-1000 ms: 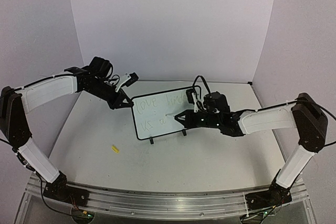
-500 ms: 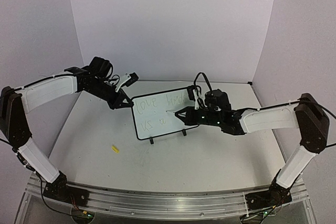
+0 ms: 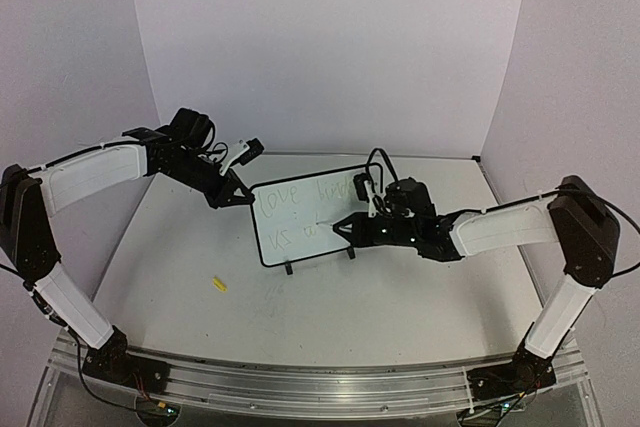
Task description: Write a sentence on the whiteboard
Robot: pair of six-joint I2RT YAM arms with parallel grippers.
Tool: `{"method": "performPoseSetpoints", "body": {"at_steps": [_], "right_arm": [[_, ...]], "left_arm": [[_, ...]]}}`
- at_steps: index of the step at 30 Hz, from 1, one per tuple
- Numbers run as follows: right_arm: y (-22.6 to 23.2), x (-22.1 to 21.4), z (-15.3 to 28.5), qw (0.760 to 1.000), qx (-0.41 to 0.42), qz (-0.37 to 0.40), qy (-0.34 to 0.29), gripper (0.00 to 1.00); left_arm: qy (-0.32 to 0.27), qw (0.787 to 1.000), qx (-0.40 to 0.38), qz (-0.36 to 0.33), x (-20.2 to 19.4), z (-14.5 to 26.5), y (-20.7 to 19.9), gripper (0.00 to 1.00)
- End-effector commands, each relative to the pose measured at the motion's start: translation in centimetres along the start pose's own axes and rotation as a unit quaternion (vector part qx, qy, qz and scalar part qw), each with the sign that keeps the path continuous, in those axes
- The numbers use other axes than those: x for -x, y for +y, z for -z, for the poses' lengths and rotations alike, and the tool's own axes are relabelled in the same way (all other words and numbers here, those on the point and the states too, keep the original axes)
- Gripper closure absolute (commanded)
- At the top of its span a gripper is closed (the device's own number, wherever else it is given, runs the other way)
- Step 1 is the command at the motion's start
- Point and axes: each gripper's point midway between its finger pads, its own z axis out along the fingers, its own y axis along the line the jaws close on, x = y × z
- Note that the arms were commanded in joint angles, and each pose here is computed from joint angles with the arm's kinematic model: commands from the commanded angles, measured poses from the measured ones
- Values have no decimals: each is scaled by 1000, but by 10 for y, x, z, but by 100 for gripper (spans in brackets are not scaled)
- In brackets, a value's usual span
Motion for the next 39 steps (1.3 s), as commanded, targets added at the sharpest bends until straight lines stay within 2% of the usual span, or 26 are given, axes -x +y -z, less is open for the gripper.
{"method": "performPoseSetpoints", "body": {"at_steps": [1,9,25,39], "right_arm": [[-16,-15,-6,1000,-16,-12,12,100],[-21,-16,-7,1000,-26,-14,11,100],[11,33,31,998,-4,12,-54,100],[5,38,18,998,-21,28,-52,100]], "left_arm": [[17,998,55,-23,-7,1,20,100],[16,998,55,-23,-7,2,19,100],[13,998,57,-25,-5,4,19,100],[14,998,57,-24,-6,3,19,100]]}}
